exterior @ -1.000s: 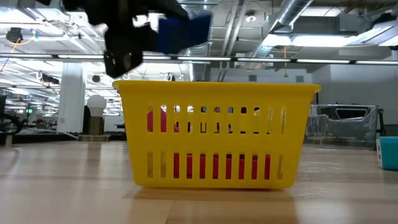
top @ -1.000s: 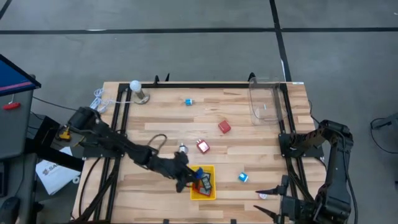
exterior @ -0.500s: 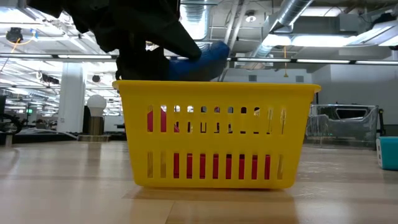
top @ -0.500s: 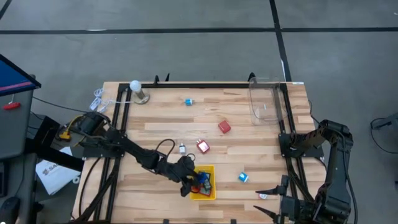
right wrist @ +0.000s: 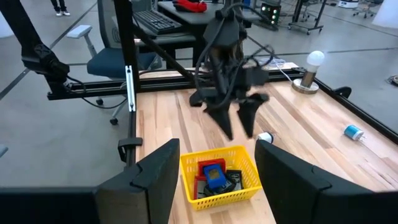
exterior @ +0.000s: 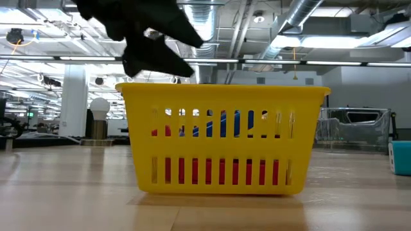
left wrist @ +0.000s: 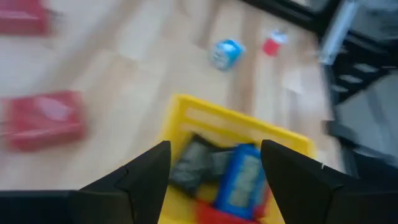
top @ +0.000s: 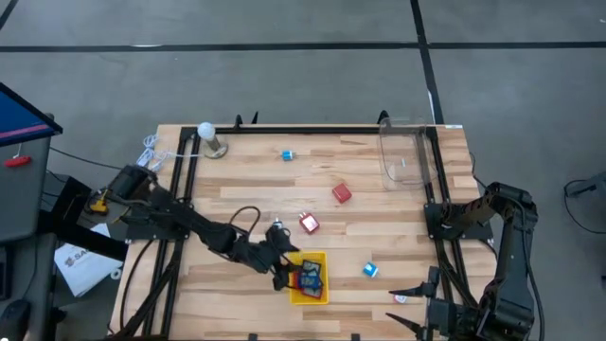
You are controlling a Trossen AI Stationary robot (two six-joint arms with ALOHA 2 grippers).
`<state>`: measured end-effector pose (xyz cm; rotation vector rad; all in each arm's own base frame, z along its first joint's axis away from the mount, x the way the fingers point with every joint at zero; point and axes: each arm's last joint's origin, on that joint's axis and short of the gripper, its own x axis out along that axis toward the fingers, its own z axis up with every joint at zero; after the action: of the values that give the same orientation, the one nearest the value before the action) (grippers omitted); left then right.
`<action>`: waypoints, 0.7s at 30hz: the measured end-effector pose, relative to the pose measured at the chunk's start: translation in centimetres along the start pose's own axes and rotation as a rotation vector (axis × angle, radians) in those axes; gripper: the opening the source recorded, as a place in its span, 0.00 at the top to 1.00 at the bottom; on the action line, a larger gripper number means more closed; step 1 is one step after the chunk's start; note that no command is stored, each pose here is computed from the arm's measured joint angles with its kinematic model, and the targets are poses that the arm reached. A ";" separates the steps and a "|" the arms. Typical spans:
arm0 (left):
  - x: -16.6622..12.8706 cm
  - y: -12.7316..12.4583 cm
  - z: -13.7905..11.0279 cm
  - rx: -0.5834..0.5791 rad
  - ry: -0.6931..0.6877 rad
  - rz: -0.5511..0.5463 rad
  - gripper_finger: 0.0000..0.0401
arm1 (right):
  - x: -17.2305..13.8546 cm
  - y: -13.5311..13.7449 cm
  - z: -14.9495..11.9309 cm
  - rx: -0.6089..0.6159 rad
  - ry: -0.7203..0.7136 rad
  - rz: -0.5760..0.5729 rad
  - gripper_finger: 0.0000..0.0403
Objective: Pick & Place Office items
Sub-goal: Put the left blue charger adapter into the transparent bin
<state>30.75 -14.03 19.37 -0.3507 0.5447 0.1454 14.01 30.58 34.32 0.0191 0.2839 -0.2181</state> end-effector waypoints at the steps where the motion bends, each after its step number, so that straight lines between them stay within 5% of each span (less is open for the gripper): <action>1: -0.7 0.1 0.2 0.011 -0.003 0.031 0.40 | 0.0 0.0 0.0 0.000 0.000 -0.001 0.50; 10: -5.1 1.0 0.8 0.075 -0.066 0.218 0.41 | 1.5 -0.4 0.4 0.006 0.001 -0.048 0.50; 21: -6.6 5.5 -3.0 0.079 -0.108 0.389 0.36 | 8.1 -4.7 1.2 -0.013 0.195 -0.287 0.50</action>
<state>22.43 -10.26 18.86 -0.1553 0.5060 0.5144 20.91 24.27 33.22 -0.0132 0.4825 -0.5015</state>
